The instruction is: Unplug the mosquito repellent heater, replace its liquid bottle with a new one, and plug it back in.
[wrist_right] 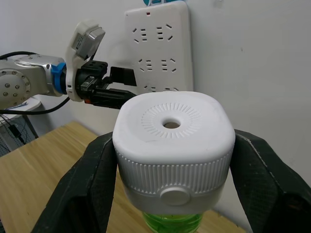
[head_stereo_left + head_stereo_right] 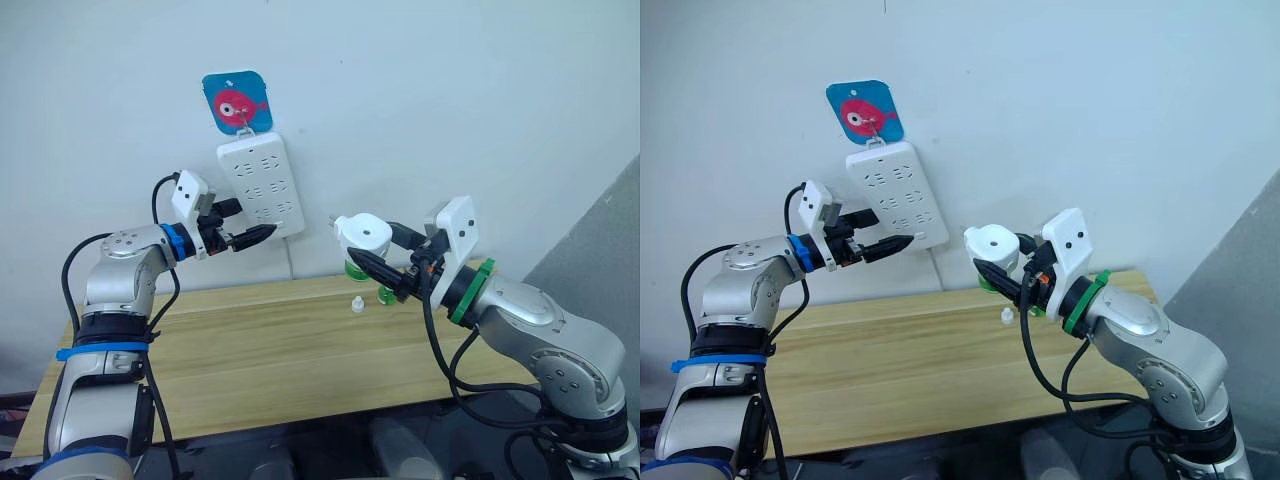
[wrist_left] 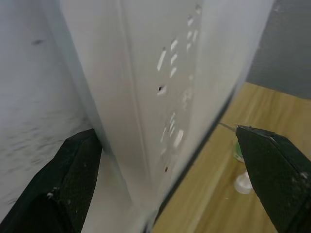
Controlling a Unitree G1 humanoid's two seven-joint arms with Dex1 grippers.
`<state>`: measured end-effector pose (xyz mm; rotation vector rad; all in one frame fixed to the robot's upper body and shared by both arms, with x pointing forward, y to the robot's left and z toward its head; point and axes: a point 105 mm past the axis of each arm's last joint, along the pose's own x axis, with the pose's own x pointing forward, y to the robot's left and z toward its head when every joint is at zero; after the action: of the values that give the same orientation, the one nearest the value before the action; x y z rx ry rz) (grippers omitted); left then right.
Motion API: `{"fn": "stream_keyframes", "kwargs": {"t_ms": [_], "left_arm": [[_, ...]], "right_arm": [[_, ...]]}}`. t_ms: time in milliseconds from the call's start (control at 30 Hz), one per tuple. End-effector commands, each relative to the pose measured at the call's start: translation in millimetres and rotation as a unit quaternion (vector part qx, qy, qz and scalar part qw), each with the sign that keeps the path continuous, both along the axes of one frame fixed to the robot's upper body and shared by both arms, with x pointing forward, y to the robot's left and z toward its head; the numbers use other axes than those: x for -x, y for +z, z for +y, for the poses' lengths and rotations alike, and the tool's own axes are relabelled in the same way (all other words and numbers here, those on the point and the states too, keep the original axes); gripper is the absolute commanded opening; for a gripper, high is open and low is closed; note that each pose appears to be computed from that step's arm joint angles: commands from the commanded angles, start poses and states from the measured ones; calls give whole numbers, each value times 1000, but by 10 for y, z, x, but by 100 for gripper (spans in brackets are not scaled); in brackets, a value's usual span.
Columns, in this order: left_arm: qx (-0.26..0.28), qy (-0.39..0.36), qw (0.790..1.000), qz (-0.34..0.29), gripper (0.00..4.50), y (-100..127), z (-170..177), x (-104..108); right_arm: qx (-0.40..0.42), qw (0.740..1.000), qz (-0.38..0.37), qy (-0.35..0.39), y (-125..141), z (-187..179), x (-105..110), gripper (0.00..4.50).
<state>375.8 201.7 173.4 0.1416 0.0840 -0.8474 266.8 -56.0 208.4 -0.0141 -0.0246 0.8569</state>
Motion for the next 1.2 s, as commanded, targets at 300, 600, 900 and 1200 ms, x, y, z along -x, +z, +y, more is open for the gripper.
{"fn": "stream_keyframes", "kwargs": {"t_ms": [300,600,900,1200], "left_arm": [[26,-31,999,-22,432,305,-102,65],[40,-38,998,-17,175,304,-167,80],[61,-32,997,-18,127,289,-264,63],[63,-30,998,-12,127,245,-262,96]], "right_arm": [[-8,999,-33,33,107,162,67,298],[-8,998,-28,58,94,397,-19,298],[15,999,-33,37,179,550,-223,298],[39,999,-14,-9,188,548,-444,298]]}}
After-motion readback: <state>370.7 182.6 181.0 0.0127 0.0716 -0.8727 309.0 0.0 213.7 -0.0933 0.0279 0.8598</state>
